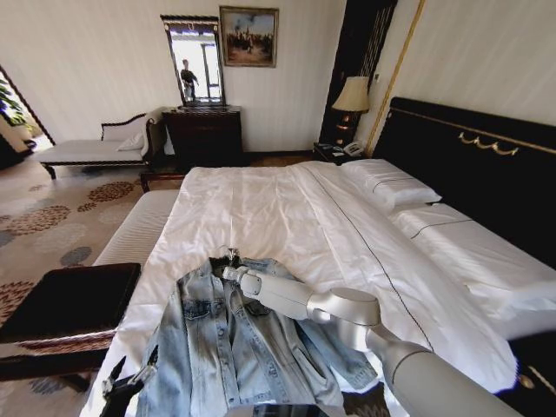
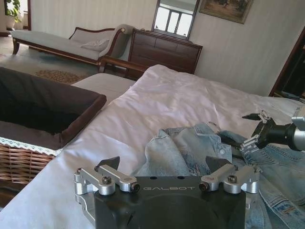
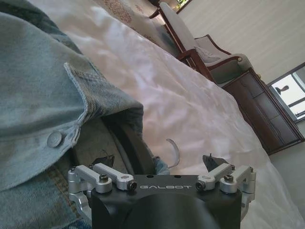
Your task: Pick up the clothes from the bed and hang them on the clothes hanger.
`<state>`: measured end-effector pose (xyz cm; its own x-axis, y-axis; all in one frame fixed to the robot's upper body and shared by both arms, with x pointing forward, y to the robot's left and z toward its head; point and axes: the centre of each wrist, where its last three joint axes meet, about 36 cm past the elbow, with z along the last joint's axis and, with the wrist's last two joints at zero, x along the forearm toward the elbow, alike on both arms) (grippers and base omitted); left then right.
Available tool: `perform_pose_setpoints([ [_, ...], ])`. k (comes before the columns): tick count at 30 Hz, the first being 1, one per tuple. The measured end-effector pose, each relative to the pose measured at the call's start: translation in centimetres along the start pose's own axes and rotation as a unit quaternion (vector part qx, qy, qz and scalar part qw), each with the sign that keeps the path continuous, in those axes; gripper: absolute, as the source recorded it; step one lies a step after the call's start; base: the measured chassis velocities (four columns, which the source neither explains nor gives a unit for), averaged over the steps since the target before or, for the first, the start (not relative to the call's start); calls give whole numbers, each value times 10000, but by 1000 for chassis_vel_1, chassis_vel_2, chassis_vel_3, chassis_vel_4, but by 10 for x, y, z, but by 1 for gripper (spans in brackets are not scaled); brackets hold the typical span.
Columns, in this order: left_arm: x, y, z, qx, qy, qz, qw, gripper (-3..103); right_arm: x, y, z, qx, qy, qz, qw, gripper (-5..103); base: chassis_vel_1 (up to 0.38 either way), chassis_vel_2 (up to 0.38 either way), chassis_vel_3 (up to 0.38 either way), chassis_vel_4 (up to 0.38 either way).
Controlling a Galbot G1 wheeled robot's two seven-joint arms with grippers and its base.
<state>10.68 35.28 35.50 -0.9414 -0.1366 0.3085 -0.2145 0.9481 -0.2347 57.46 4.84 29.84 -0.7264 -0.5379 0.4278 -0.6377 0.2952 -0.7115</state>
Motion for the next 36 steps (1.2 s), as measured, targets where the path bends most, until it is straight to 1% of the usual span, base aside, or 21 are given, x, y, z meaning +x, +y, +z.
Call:
perform_pose_setpoints([
  [3, -1, 0, -2, -11, -16, -5, 10000, 100, -2, -6, 8, 23, -7, 24, 10000, 100, 0, 0, 0, 0],
  [5, -3, 2, -3, -31, -21, 6, 10000, 100, -5, -19, 14, -2, -34, 111, 9999, 100, 0, 0, 0, 0],
  [10, -4, 2, -1, -29, 5, 12, 10000, 100, -7, -34, 13, -76, -171, 213, 9996, 100, 0, 0, 0, 0],
  [11, -5, 1, 0, -14, 12, 12, 10000, 100, -8, -43, 13, -48, -234, 255, 9994, 100, 0, 0, 0, 0],
  [12, -5, 1, 0, -14, 12, 12, 10000, 100, -8, -43, 13, -48, -234, 255, 9994, 100, 0, 0, 0, 0],
  [13, -5, 0, 0, -10, 12, 11, 10000, 100, -9, -48, 14, -31, -249, 278, 9993, 100, 0, 0, 0, 0],
  [16, -6, -3, 1, 26, 11, 5, 10000, 100, -11, -70, 21, -54, -271, 405, 9988, 100, 0, 0, 0, 0],
  [17, -5, -5, 2, 47, 21, 3, 10000, 100, -11, -75, 24, -69, -288, 449, 9986, 100, 0, 0, 0, 0],
  [18, -5, -5, 2, 47, 21, 3, 10000, 100, -11, -75, 24, -69, -288, 449, 9986, 100, 0, 0, 0, 0],
  [22, -3, -11, 8, 37, 58, -14, 10000, 100, -12, -85, 25, -317, -307, 549, 9975, 100, 0, 0, 0, 0],
  [23, -3, -11, 8, 37, 58, -14, 10000, 100, -12, -85, 25, -317, -307, 549, 9975, 100, 0, 0, 0, 0],
  [25, -2, -12, 8, 29, 64, -23, 10000, 100, -12, -85, 22, -485, -328, 504, 9970, 100, 0, 0, 0, 0],
  [26, -1, -12, 8, 28, 68, -23, 10000, 100, -12, -83, 21, -515, -342, 484, 9969, 100, 0, 0, 0, 0],
  [28, -2, -10, 8, 1, 77, -21, 10000, 100, -11, -73, 16, -627, -361, 378, 9967, 100, 0, 0, 0, 0],
  [29, -2, -10, 8, 1, 77, -21, 10000, 100, -11, -73, 16, -627, -361, 378, 9967, 100, 0, 0, 0, 0],
  [31, -3, -7, 8, -18, 89, -39, 10000, 100, -8, -53, 8, -787, -408, 240, 9958, 100, 0, 0, 0, 0],
  [34, -4, -6, 9, 2, 96, -49, 9999, 100, -5, -31, 2, -919, -466, 169, 9945, 100, 0, 0, 0, 0],
  [36, -4, -7, 9, 7, 95, -51, 9999, 100, -4, -27, 1, -944, -465, 160, 9943, 100, 0, 0, 0, 0],
])
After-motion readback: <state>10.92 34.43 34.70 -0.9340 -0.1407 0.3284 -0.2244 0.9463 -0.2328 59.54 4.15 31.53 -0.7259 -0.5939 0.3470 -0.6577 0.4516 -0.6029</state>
